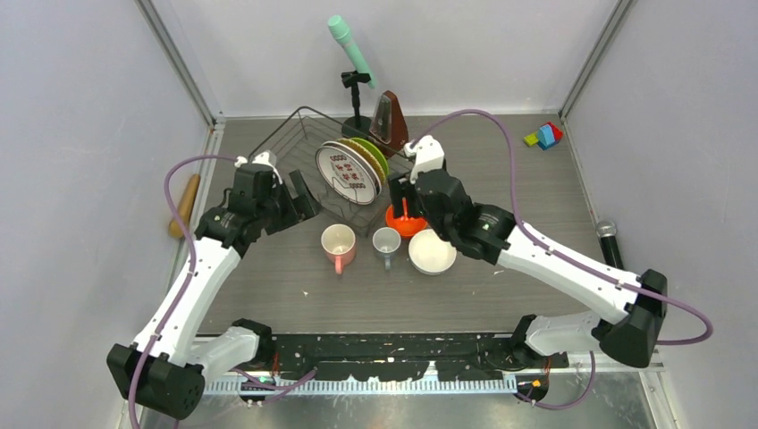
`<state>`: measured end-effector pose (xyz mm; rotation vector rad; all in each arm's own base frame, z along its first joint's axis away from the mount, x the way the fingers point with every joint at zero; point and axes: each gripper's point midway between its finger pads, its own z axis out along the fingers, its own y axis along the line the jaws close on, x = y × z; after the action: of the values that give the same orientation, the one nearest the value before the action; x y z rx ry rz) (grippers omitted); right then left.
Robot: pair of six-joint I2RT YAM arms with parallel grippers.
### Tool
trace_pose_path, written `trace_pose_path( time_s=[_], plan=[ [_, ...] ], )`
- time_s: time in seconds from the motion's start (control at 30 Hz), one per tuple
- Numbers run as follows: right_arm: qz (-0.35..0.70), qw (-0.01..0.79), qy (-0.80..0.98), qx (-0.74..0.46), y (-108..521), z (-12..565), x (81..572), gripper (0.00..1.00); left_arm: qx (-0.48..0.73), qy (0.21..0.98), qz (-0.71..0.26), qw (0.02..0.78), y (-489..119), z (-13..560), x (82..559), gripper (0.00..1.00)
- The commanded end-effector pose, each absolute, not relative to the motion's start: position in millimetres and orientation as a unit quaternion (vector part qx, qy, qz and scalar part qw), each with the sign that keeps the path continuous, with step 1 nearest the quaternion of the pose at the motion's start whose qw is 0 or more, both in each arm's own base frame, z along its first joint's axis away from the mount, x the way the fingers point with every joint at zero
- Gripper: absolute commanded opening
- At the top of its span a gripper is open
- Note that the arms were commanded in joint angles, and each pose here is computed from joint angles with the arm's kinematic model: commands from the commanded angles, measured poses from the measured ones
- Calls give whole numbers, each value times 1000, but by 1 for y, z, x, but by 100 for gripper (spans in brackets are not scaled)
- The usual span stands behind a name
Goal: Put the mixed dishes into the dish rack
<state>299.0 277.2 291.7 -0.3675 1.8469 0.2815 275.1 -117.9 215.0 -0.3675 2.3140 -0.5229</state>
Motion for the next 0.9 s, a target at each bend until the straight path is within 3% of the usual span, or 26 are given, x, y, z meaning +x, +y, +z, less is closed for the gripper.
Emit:
trace_pose_path(
  time_s=[0.0,0.47,0.87],
  plan=[
    [125,529,835,-81,239,266,270,72,-137,903,-208,351,-115,213,255,83],
    [78,409,909,18,153,168,226,70,-129,916,-213,315,-122,175,254,82],
    [116,344,929,72,150,120,224,64,-114,900,-251,338,-140,196,284,82]
  ],
)
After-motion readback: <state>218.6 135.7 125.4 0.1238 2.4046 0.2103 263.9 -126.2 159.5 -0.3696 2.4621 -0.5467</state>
